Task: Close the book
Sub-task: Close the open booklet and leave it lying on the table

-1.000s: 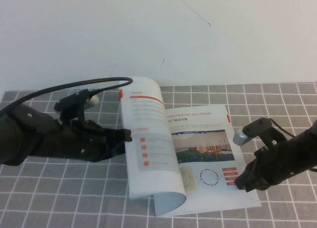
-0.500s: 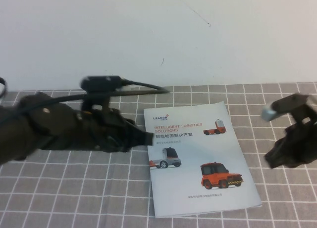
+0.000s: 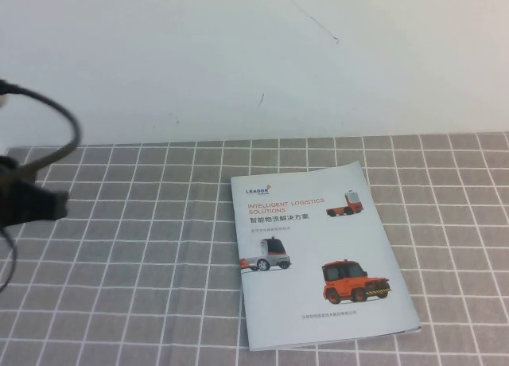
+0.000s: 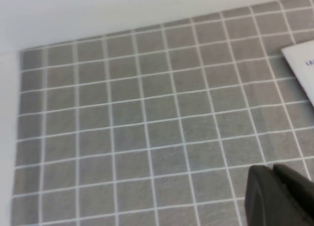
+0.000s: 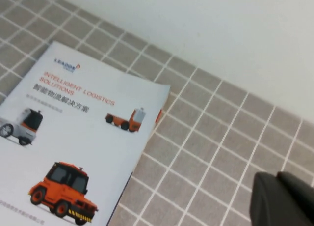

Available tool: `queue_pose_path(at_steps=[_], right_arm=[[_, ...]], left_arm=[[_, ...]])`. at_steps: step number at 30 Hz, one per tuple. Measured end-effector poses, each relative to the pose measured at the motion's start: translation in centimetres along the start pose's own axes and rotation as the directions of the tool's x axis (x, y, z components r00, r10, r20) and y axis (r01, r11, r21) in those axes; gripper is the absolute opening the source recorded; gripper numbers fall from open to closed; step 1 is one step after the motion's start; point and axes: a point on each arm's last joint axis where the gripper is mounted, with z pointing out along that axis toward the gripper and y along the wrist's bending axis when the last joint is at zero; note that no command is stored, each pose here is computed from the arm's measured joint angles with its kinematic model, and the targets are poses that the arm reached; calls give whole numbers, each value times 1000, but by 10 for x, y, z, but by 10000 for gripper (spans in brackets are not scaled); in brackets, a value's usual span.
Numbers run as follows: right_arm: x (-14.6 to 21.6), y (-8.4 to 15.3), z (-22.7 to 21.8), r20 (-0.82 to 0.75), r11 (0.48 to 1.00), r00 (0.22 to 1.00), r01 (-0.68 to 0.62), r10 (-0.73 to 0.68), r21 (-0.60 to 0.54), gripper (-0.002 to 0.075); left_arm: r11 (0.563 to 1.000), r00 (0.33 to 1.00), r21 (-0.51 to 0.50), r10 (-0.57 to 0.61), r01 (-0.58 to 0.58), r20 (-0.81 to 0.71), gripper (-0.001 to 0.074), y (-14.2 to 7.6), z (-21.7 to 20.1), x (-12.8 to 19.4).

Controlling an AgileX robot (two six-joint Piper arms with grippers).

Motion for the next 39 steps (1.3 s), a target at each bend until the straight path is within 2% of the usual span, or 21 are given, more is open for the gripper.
queue_pose_path(at_steps=[6, 10, 14, 24, 31, 39], right_arm=[[7, 20, -59, 156, 996, 985, 58, -69, 73, -3], [31, 36, -79, 205, 992, 975, 71, -91, 101, -3], [65, 51, -82, 209, 995, 975, 58, -75, 85, -3], [133, 85, -76, 197, 997, 978, 72, -66, -20, -3], [138, 93, -82, 229, 996, 971, 78, -66, -45, -3], [149, 100, -77, 166, 989, 984, 83, -62, -123, -3]], left_arm=[[999, 984, 20, -33, 30, 178, -4, 7, -45, 33], [998, 951, 59, -46, 30, 306, -4, 9, -64, 66], [998, 921, 52, 9, -32, 389, -4, 11, -72, 92], [997, 890, 51, 29, -59, 454, -4, 13, -74, 127], [996, 907, 51, 43, -70, 419, -4, 12, -63, 142], [993, 920, 117, -45, -2, 390, -4, 9, -61, 145]])
